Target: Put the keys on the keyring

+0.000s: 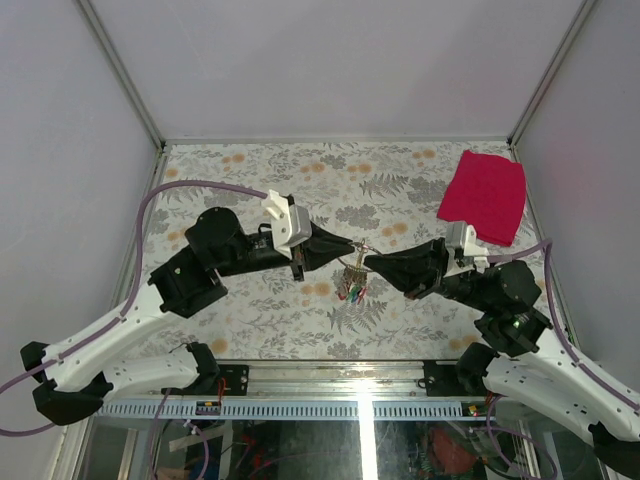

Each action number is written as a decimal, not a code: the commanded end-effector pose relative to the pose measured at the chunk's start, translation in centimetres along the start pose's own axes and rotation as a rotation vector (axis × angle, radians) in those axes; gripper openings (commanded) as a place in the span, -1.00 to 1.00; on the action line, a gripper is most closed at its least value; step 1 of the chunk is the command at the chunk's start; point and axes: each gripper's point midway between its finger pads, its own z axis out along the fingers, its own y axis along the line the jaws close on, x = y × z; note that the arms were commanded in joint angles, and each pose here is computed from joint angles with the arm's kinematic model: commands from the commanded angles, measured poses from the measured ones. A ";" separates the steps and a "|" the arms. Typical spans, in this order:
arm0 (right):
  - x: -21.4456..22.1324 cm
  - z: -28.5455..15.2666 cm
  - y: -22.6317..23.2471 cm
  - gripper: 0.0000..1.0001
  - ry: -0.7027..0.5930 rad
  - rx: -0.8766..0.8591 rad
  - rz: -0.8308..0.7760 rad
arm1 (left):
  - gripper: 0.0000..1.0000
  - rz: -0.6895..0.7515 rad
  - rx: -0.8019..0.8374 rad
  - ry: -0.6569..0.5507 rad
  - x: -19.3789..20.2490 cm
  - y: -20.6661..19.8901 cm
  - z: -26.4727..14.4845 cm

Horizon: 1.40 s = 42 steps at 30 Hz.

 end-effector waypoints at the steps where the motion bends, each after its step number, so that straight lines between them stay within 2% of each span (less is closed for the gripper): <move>1: -5.4 -0.1 0.5 -0.87 -0.149 -0.004 -0.089 | -1.00 0.005 0.060 0.048 0.1 -0.9 0.0; 4: -4.6 -0.3 -0.8 -0.35 -0.076 0.065 -0.138 | -1.00 0.015 -0.015 0.113 0.9 0.6 -0.3; 6: -3.3 -1.2 -2.3 -0.18 0.007 0.145 -0.185 | -1.00 0.042 -0.084 0.177 1.0 1.9 -0.7; 9: -0.7 -3.0 -4.7 -0.02 0.131 0.270 -0.241 | -1.00 0.079 -0.176 0.312 2.3 4.0 -1.5; 13: 2.9 -4.8 -6.0 0.12 0.255 0.336 -0.266 | -1.00 0.121 -0.344 0.517 4.7 7.6 -2.8; 15: 3.5 -5.3 -6.6 0.14 0.267 0.375 -0.259 | -1.00 0.120 -0.401 0.653 7.2 9.0 -3.0; 19: 4.0 -5.6 -7.3 0.16 0.273 0.415 -0.259 | -1.00 0.093 -0.397 0.826 11.2 9.4 -2.9; 23: 4.4 -5.8 -7.5 0.17 0.295 0.429 -0.248 | -1.00 0.172 -0.581 1.015 14.6 12.3 -6.3; 31: 5.2 -5.9 -7.9 0.17 0.313 0.450 -0.227 | -1.00 0.138 -0.576 0.951 14.1 12.2 -5.5; 42: 4.8 -5.9 -8.4 0.22 0.303 0.483 -0.222 | -1.00 0.087 -0.504 0.718 12.7 10.6 -3.6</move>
